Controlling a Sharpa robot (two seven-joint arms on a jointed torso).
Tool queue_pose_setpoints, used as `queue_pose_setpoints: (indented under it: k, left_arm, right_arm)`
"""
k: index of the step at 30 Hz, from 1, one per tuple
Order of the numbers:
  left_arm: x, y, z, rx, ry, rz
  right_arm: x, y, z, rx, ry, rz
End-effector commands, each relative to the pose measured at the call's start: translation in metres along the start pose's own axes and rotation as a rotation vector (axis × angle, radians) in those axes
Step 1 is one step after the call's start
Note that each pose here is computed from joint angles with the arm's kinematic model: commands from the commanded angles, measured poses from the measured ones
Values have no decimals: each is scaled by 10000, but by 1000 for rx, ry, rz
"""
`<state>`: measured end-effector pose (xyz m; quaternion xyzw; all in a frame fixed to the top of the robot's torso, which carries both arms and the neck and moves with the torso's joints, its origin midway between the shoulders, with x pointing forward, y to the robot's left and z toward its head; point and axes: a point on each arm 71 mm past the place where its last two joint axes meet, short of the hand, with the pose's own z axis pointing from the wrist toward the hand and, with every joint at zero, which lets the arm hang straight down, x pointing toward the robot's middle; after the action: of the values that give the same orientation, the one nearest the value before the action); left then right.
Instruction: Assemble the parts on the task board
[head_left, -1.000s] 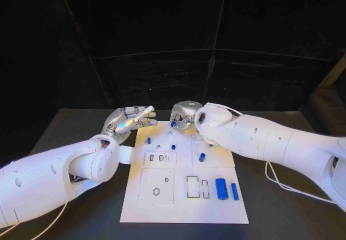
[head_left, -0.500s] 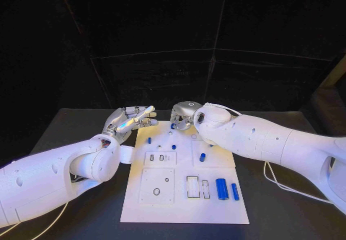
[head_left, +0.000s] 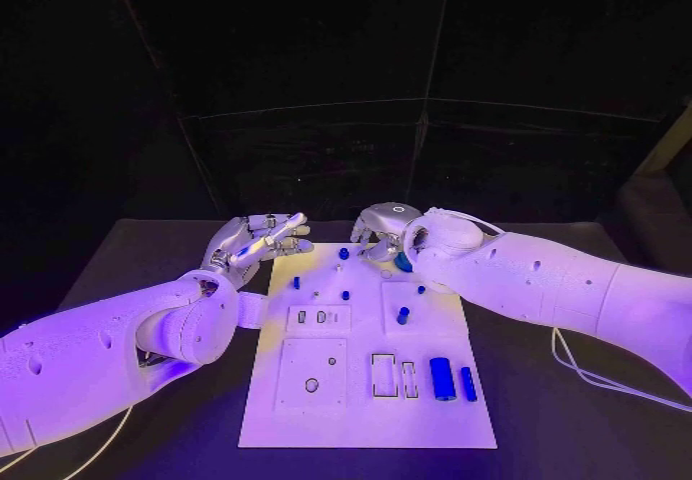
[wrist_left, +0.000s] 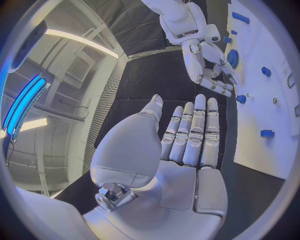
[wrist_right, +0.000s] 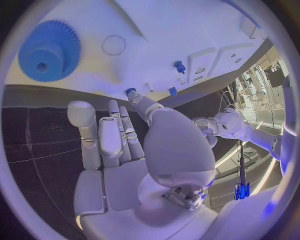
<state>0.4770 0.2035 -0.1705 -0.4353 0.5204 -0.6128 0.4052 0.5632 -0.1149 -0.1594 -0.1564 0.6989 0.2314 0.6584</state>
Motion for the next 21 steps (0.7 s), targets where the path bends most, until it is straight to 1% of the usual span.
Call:
queue_pose_setpoints:
  k: [1,3,4,7,11,16,18,21]
  left_arm:
    - [-7,-19,2,7,9,-2]
    - [-18,-19,0,7,8,-1]
    - [-20,-20,-1,6,7,-1]
    - [-31,-19,-2,5,6,0]
    - [-35,-15,3,3,6,-1]
    - [-28,-7,12,2,9,-2]
    - [-25,-4,16,1,10,-3]
    - [-23,1,23,0,11,-3]
  right_arm:
    - [-155,-101,-119,31,-76,61]
    - [-206,-213,-225,63,-78,111]
    - [-216,-249,-256,74,-74,128]
    - [-248,-433,-401,131,-51,199]
    - [-257,-624,-530,189,-18,223]
    - [-229,-779,-604,239,40,217]
    - [-210,-816,-610,252,66,212]
    - [-189,-833,-598,259,91,204]
